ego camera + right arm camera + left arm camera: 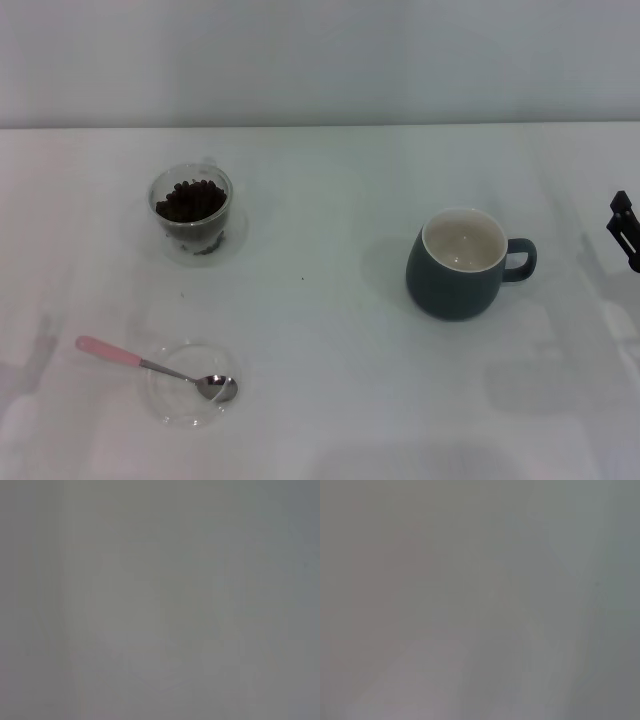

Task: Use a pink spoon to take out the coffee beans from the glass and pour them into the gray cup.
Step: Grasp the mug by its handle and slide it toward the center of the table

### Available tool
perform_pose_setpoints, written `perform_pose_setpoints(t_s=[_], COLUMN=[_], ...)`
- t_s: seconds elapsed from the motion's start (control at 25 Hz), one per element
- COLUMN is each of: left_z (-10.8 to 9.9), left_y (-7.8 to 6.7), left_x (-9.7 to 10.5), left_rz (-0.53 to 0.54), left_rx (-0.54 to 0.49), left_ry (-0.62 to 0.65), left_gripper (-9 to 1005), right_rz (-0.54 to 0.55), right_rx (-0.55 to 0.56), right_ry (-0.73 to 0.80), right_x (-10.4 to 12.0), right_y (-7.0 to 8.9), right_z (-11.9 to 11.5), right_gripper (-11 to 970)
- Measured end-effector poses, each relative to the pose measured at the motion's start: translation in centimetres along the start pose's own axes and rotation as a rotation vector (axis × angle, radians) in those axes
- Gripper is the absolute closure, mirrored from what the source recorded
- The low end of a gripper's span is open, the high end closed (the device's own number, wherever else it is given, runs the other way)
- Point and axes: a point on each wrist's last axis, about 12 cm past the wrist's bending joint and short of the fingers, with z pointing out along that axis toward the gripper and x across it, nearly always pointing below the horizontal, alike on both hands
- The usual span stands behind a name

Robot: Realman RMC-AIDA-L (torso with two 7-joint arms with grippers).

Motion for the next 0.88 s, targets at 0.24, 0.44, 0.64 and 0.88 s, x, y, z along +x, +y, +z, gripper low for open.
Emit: perform_pose_setpoints(t_s=[0.24, 0.44, 0.64, 0.88], left_z=[0.0, -0.1, 0.2, 0.9], left_y=[0.0, 0.3, 0.5, 0.8], left_x=[0.0, 0.0, -0.2, -0.6], left_rz=[0.001, 0.008, 0.014, 0.035], left_rx=[-0.001, -0.009, -0.019, -0.006], left_ry=[0.003, 0.003, -0.006, -0.019], left_gripper=[134, 135, 135, 135], right_rz=[0.013, 0.015, 0.016, 0.037], right_rx=[-0.001, -0.054, -0.130, -0.229], right_ry=[0.027, 0.056, 0.080, 0.137], right_x=[0.5, 1.0, 1.4, 1.8], right_y=[0.1, 1.0, 1.8, 1.5], right_z=[-0.7, -1.4, -1.9, -2.3], right_gripper=[87, 86, 86, 86])
